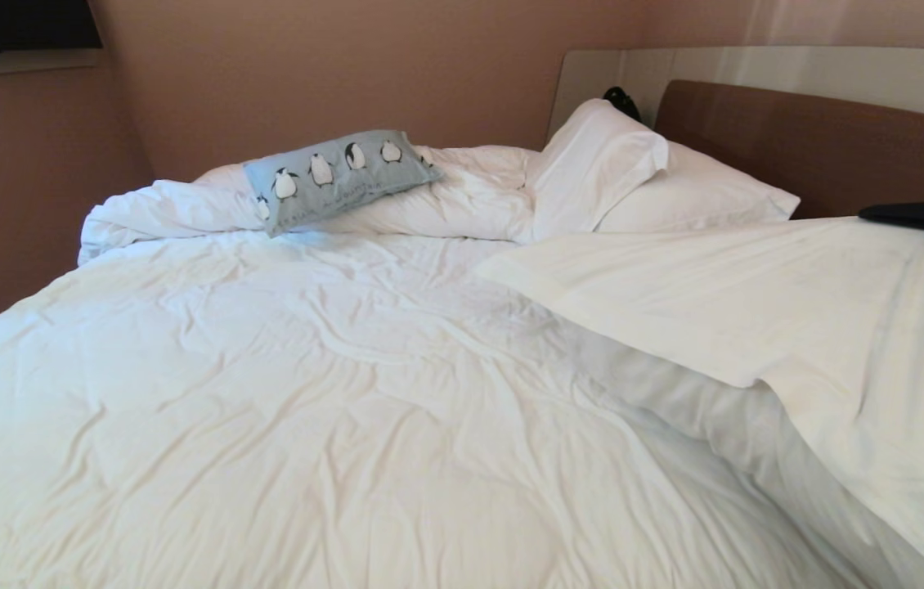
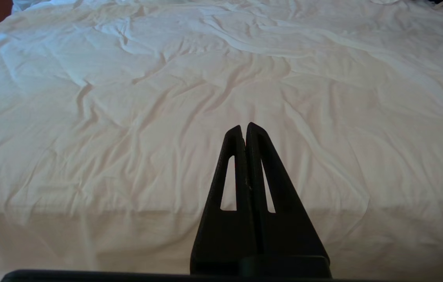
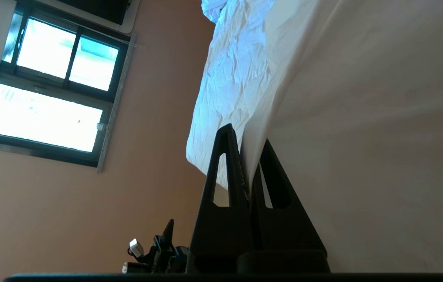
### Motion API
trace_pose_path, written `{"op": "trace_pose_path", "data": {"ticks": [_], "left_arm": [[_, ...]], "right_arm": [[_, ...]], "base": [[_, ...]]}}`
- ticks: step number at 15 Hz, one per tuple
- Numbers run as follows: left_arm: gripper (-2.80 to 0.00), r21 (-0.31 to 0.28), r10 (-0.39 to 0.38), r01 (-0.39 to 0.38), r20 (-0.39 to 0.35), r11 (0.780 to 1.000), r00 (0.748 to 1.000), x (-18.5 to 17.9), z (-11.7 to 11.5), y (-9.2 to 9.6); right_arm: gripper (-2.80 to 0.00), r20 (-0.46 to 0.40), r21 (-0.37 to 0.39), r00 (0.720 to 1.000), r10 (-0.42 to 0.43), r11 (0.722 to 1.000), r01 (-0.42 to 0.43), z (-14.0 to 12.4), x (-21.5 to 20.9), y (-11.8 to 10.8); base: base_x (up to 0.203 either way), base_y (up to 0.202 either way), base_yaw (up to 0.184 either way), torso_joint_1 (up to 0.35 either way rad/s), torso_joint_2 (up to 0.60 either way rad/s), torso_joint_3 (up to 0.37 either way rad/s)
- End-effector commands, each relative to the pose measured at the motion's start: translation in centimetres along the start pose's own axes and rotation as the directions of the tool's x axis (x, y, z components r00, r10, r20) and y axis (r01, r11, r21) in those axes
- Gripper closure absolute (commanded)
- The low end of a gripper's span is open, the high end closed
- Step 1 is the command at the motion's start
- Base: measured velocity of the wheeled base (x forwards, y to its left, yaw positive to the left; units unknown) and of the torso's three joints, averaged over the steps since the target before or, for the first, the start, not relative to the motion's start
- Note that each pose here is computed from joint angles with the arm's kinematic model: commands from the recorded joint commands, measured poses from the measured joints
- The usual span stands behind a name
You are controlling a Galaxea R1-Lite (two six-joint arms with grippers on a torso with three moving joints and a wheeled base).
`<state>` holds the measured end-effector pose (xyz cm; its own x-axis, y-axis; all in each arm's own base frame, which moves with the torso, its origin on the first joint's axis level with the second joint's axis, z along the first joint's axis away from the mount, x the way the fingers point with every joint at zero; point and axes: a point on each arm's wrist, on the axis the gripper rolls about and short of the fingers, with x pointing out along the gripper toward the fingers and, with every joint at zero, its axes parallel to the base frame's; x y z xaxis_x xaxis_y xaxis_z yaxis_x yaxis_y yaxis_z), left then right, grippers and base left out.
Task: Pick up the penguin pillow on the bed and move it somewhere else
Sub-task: Pick up the pillow
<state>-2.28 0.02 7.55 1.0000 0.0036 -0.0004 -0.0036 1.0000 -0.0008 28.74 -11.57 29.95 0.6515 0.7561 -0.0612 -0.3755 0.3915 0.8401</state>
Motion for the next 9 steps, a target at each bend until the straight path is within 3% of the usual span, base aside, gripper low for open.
{"op": "trace_pose_path", "data": {"ticks": [1,6,9], "left_arm": [[0.0,-0.001,0.001,-0.001,0.002,1.0,1.0,0.0,0.01,0.0],[0.0,-0.001,0.001,-0.001,0.0,1.0,1.0,0.0,-0.01,0.0],[0.0,-0.001,0.001,-0.001,0.0,1.0,1.0,0.0,-0.01,0.0]], "right_arm": [[0.0,-0.004,0.008,1.0,0.003,1.0,-0.003,0.07,-0.03,-0.2],[0.0,-0.005,0.016,1.0,0.003,1.0,-0.003,0.15,0.04,-0.45],[0.0,-0.006,0.017,1.0,0.003,1.0,-0.003,0.16,0.1,-0.51]], "base": [[0.0,0.0,0.0,0.0,0.0,0.0],[0.001,0.012,-0.002,-0.001,0.0,0.0],[0.001,0.156,-0.009,0.004,0.0,0.002]]}}
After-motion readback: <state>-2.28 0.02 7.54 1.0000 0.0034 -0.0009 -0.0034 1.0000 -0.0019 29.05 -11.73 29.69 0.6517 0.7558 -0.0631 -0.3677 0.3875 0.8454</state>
